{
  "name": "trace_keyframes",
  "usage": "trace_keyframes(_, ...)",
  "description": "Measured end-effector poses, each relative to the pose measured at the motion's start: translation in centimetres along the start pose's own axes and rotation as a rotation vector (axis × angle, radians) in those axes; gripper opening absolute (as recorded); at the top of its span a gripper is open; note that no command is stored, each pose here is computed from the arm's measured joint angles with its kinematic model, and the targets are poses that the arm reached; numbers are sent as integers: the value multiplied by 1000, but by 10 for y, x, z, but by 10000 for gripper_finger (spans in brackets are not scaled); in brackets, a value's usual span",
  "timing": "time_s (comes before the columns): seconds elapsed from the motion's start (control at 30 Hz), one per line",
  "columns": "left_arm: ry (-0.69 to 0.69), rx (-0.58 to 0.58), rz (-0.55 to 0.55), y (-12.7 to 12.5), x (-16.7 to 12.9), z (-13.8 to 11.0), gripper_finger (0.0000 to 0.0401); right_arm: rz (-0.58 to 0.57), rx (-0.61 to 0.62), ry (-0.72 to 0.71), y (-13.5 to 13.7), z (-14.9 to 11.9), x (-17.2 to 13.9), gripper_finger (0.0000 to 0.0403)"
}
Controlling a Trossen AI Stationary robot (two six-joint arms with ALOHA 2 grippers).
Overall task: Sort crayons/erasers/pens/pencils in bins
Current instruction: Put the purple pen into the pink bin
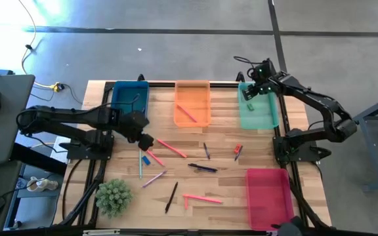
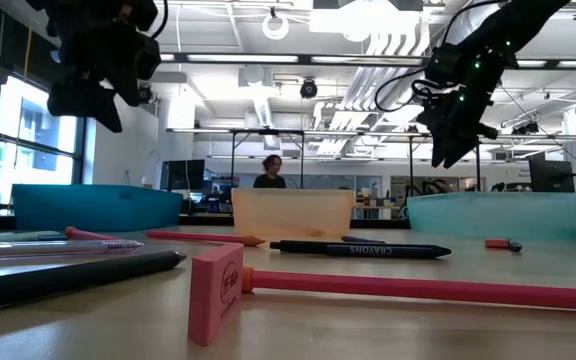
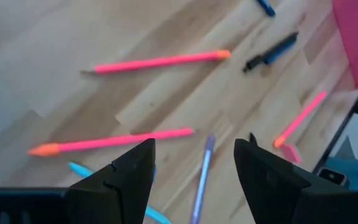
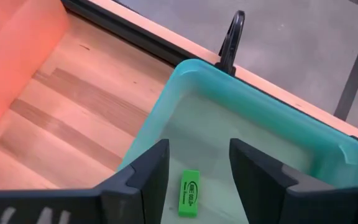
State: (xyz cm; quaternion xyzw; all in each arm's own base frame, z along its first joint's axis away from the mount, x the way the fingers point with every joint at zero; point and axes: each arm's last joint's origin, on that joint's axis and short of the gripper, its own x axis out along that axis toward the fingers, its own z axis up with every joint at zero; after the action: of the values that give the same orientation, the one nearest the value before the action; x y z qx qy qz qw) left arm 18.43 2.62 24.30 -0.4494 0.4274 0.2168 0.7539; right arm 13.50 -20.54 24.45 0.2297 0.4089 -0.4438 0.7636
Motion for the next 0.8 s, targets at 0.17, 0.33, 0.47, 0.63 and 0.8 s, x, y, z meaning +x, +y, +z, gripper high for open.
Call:
trace_keyframes(0.17, 28, 24, -42, -11, 2, -11, 209, 4, 27, 14, 2, 9, -13, 161)
trace_keyframes(0.33, 50, 94, -122, -32, -5, -23, 209, 34, 80, 36, 14, 15, -26, 161)
trace_keyframes(0.47, 52, 134, -165, -50, -13, -36, 209, 114, 91, 68, 35, 11, -29, 161)
trace_keyframes(0.63, 48, 216, -196, -68, -21, -48, 209, 187, 49, 121, 69, 0, -35, 161)
trace_keyframes(0.8, 90, 296, -201, -82, -16, -53, 209, 212, 7, 139, 99, -13, -44, 161)
